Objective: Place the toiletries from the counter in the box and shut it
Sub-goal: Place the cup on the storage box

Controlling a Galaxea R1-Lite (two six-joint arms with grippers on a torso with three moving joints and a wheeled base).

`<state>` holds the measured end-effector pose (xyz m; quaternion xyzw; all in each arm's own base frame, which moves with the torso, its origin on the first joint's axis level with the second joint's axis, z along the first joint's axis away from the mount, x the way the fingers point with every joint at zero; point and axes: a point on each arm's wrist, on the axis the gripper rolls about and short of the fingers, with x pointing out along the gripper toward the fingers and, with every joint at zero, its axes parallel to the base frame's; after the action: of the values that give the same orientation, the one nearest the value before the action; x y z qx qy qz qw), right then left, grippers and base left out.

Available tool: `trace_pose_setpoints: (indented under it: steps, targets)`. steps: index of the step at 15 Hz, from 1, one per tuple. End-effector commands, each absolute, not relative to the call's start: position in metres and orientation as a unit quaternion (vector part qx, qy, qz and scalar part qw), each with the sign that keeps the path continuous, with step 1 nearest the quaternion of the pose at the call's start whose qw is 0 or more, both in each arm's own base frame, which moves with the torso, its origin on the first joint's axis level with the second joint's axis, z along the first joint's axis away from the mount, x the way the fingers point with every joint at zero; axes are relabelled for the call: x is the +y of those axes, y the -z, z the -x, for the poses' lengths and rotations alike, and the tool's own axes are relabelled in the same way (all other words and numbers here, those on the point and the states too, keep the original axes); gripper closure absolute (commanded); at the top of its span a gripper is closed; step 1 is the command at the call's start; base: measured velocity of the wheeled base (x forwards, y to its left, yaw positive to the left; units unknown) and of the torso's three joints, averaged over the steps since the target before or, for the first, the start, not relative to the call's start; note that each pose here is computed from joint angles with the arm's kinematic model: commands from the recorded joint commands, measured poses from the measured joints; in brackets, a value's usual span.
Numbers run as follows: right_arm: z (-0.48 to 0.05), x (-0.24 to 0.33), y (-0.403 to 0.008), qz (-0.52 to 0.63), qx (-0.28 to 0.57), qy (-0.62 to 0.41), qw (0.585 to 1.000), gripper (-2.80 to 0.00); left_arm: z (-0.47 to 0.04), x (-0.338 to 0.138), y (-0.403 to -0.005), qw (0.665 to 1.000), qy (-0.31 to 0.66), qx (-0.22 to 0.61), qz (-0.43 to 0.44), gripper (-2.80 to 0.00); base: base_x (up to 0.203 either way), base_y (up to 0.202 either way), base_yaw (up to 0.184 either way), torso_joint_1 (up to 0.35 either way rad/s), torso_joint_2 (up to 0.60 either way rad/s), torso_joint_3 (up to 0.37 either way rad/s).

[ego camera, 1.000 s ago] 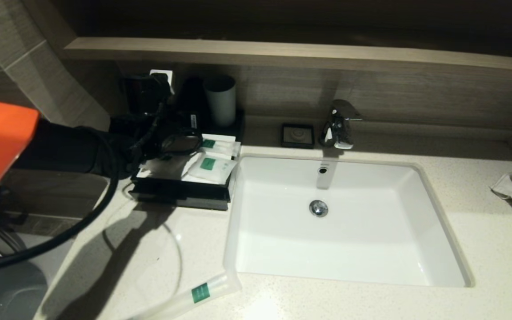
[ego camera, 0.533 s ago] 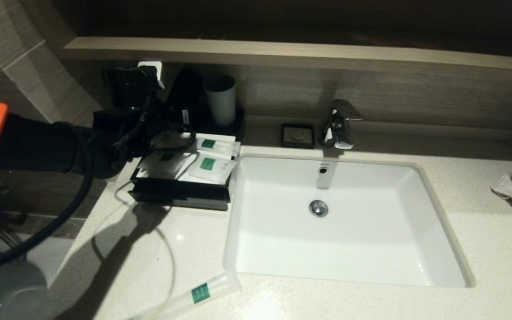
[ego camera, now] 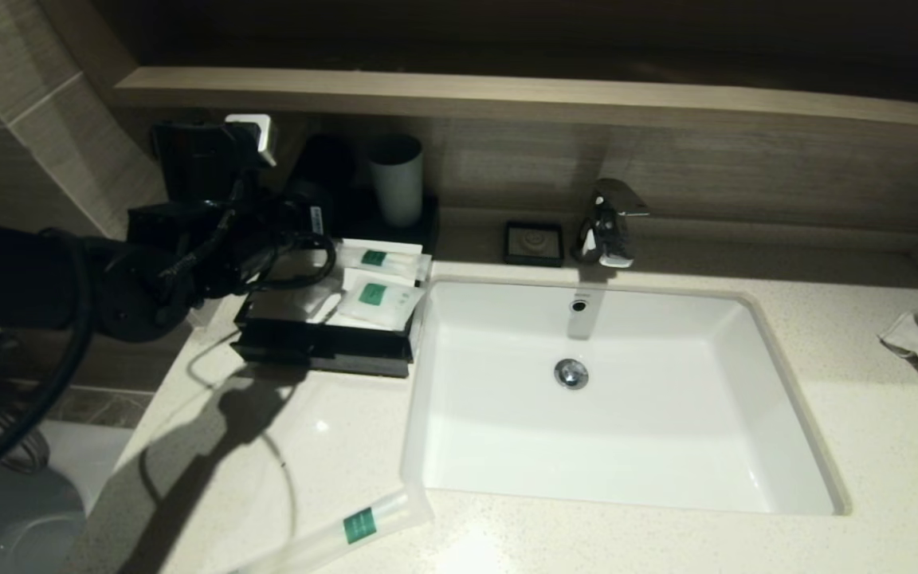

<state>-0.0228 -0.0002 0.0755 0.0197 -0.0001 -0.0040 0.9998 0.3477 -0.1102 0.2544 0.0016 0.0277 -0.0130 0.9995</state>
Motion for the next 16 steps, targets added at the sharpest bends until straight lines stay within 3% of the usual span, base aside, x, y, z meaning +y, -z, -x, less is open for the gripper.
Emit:
trace_pose_setpoints:
  steps: [1,9,16]
  targets:
    - [0.023,0.0,-0.075,-0.02,0.0,0.004,1.0,0.0,-0.335,-0.106,-0.256,1.0,0.012,0.029,-0.001,0.0,0.0,0.0,0.0,0.0,0.0,0.0]
    - [0.023,0.0,-0.075,-0.02,0.0,0.004,1.0,0.0,-0.315,-0.099,-0.25,0.999,0.012,0.049,-0.008,0.0,0.0,0.0,0.0,0.0,0.0,0.0]
    - [0.023,0.0,-0.075,-0.02,0.0,0.004,1.0,0.0,-0.308,-0.1,-0.24,0.993,0.02,0.113,-0.03,0.0,0.0,0.0,0.0,0.0,0.0,0.0]
